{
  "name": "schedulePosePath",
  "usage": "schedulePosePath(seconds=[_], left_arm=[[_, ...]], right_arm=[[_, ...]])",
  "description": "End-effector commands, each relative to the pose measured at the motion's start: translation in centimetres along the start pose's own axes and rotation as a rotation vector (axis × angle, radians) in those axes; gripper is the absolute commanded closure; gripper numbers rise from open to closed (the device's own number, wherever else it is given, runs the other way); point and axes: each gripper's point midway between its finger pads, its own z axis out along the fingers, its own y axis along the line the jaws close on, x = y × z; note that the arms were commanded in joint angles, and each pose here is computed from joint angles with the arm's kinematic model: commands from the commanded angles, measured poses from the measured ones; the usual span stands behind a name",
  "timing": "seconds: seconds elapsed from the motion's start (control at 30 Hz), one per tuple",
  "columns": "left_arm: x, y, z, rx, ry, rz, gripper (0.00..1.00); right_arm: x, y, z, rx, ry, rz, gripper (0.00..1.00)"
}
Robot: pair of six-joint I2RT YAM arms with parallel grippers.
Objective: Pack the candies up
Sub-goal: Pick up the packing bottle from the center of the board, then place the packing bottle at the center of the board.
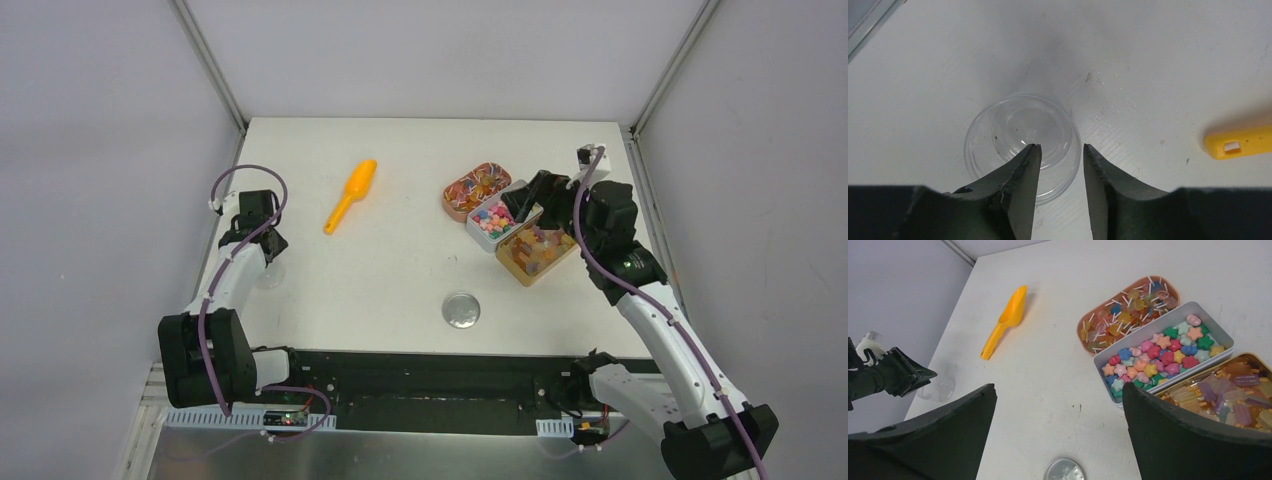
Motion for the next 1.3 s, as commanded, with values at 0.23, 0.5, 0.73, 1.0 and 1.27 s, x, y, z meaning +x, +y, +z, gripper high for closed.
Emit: schedulePosePath(seconds=[0.23,0.5,0.73,1.0,1.27], left_arm=[[0.0,-2.0,-0.1,0.099,0.024,0.007,1.0],[-0.9,-2.7,-1.7,0.16,0.008,0.01,1.0],[-0.8,-6.6,-5.5,0.367,0.044,0.02,1.0],[3.5,-14.2,-11.0,0.538,0.093,0.182,1.0],[8.3,-22.0,-15.7,0.693,0.119,0.42,1.0]], right_arm=[[-1.4,1.7,-0.7,-0.066,-0.053,-0.037,0.0],[-1.6,1.7,-1.0,-0.066,-0.059,-0.036,0.0],[-1.4,1.7,-1.3,-0.063,-0.061,-0.025,0.0],[-1.8,2.1,-1.4,-0.072,-0.063,-0.018,0.0],[-1.6,2.1,-1.5,-0.087,-0.083,-0.002,0.0]])
